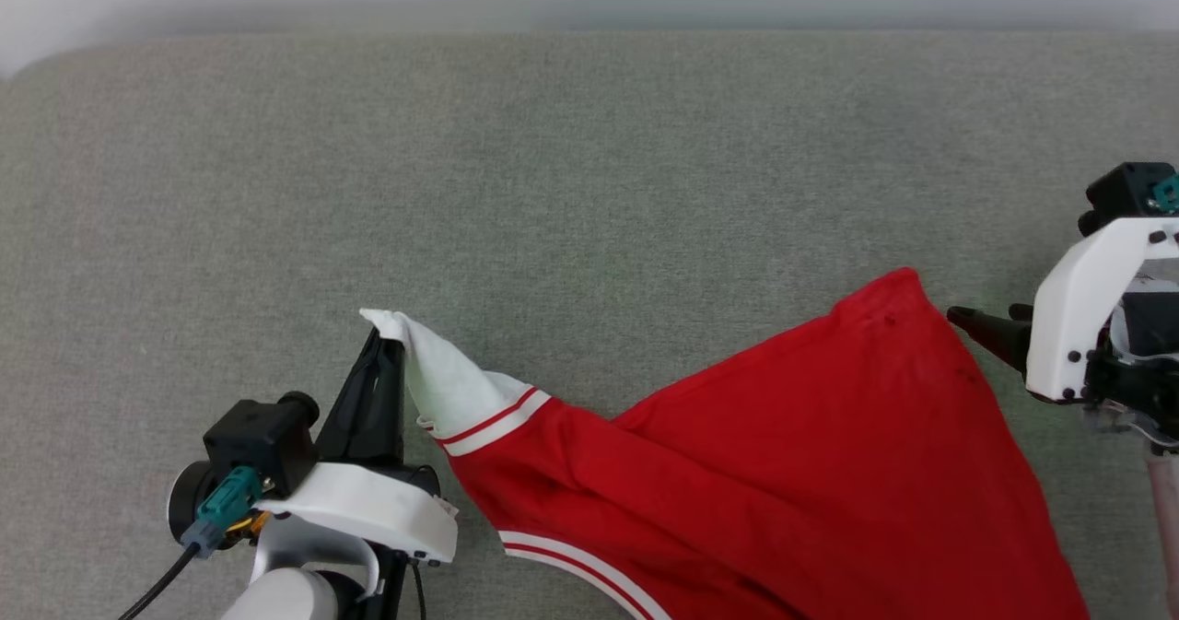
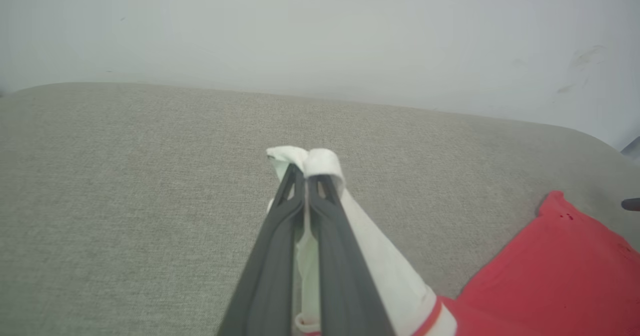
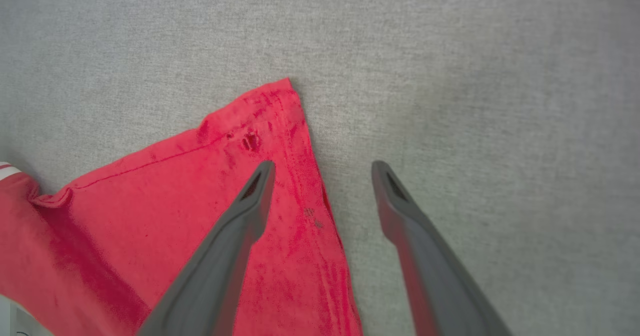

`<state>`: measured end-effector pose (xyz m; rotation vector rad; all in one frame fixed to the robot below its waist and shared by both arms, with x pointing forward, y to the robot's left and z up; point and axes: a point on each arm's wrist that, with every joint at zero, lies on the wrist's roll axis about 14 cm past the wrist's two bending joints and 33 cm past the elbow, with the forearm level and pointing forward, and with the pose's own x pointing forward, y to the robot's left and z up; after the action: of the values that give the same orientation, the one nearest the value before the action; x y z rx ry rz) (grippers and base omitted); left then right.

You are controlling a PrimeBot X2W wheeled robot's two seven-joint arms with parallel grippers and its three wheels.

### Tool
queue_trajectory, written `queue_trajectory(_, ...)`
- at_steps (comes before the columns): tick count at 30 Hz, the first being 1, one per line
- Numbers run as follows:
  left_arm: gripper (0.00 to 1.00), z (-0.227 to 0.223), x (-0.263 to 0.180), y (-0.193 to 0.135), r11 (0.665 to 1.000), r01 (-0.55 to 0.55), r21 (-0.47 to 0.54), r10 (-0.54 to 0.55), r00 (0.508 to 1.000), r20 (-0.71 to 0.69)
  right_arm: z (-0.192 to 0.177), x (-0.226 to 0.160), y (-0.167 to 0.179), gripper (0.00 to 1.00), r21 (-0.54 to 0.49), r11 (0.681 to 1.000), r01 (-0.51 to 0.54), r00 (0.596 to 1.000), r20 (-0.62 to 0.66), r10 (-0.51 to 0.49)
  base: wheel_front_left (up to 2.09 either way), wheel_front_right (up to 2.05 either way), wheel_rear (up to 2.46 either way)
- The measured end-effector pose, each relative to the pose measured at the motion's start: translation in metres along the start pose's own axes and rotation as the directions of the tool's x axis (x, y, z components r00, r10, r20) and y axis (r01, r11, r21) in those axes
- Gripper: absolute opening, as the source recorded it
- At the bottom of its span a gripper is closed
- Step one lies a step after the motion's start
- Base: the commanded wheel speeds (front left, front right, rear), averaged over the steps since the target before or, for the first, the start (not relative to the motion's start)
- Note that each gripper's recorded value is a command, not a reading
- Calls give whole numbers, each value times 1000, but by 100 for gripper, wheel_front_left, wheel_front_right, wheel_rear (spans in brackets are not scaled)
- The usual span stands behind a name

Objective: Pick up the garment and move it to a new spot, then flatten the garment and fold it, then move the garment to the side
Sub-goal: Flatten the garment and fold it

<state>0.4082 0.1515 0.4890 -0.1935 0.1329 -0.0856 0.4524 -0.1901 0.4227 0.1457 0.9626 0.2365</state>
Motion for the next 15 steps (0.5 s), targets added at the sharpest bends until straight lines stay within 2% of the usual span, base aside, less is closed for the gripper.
queue_trajectory(6, 0, -11, 7, 7, 1000, -21, -5, 21, 1000, -20, -21, 45, 26, 100, -36, 996, -76, 983, -171, 68, 0, 0, 0)
queue_trajectory(10, 0, -20, 6, 13, 999, -42, -6, 42, 998, -45, -27, 59, 32, 100, -49, 993, -104, 968, -233, 89, 0, 0, 0)
queue_trajectory(11, 0, -20, 6, 14, 999, -43, -7, 42, 998, -46, -29, 60, 32, 87, -52, 993, -106, 965, -247, 90, 0, 0, 0)
queue_trajectory(12, 0, -20, 7, 14, 999, -44, -10, 43, 998, -47, -30, 61, 33, 36, -55, 992, -111, 963, -255, 93, 0, 0, 0)
queue_trajectory(13, 0, -20, 7, 14, 999, -43, -10, 43, 998, -47, -31, 62, 33, 0, -57, 992, -115, 960, -263, 96, 0, 0, 0)
queue_trajectory(15, 0, -21, 6, 15, 999, -46, -11, 45, 998, -49, -30, 62, 33, 0, -65, 991, -116, 958, -271, 94, 0, 0, 0)
